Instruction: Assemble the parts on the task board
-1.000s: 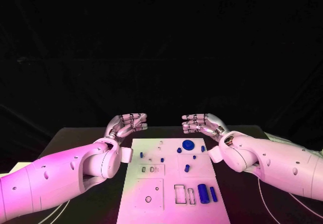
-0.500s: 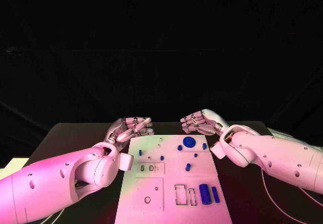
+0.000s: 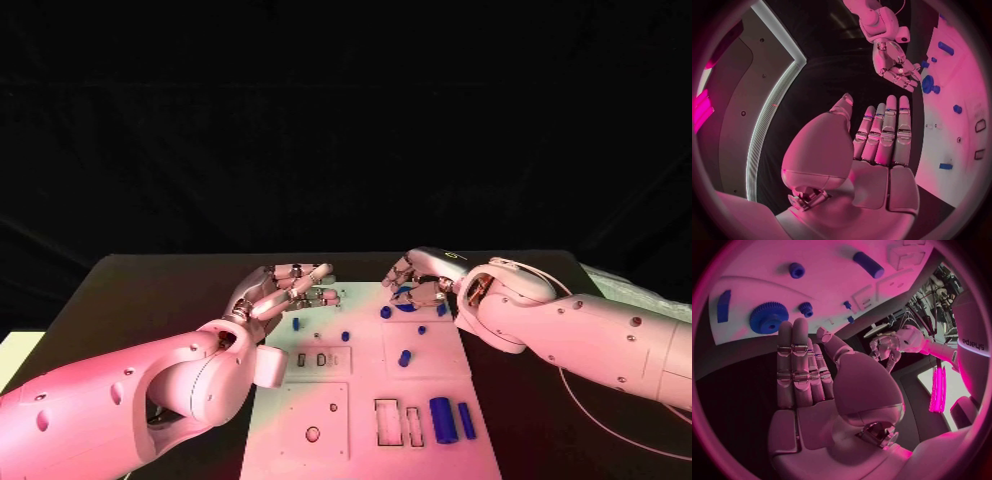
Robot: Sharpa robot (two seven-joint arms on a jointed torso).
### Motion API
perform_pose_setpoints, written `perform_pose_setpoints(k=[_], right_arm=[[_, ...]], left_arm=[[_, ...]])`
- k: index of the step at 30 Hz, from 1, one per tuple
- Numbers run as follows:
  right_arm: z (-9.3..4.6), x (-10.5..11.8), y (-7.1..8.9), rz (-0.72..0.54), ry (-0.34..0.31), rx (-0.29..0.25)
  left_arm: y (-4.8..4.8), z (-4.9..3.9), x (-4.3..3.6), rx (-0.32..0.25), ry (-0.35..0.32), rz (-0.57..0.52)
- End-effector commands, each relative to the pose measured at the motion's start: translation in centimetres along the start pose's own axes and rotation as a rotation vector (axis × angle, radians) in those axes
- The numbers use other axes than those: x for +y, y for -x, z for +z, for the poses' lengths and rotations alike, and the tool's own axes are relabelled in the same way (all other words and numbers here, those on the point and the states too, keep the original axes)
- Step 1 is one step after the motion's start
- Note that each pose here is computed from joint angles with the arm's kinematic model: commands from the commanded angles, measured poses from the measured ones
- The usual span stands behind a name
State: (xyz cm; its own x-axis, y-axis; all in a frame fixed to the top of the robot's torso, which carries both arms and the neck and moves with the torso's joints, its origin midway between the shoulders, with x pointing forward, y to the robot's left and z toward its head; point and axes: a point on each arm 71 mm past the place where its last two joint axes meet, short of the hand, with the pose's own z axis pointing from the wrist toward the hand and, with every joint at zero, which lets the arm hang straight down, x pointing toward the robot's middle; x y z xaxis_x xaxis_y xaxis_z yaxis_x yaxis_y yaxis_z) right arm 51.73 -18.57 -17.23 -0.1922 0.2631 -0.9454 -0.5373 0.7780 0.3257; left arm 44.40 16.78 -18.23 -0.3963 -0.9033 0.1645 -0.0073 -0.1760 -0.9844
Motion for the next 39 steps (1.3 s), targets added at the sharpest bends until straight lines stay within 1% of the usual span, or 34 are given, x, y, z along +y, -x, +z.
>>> perform_pose_setpoints(k=[1, 5, 12, 32, 36, 39], right_arm=[[0.1, 0.2, -0.3, -0.206, -0.031, 0.067], [0.3, 0.6, -0.2, -0.243, -0.026, 0.078], [0.4, 1.3, -0.1, -0.273, -0.015, 0.106], [0.6, 2.0, -0.4, -0.289, -0.002, 0.161], [0.7, 2.1, -0.4, -0.288, 0.001, 0.151], [0.8, 2.4, -0.1, -0.283, 0.012, 0.104]], left_arm=[[-0.65, -0.23, -0.23, 0.032, 0.0, -0.026], [-0.91, -0.41, -0.35, 0.039, 0.0, -0.03], [-1.01, -0.52, -0.45, 0.041, 0.003, -0.032], [-0.85, -0.53, -0.39, 0.034, 0.015, -0.028], [-0.84, -0.53, -0.38, 0.033, 0.016, -0.027], [-0.83, -0.53, -0.37, 0.033, 0.018, -0.027]])
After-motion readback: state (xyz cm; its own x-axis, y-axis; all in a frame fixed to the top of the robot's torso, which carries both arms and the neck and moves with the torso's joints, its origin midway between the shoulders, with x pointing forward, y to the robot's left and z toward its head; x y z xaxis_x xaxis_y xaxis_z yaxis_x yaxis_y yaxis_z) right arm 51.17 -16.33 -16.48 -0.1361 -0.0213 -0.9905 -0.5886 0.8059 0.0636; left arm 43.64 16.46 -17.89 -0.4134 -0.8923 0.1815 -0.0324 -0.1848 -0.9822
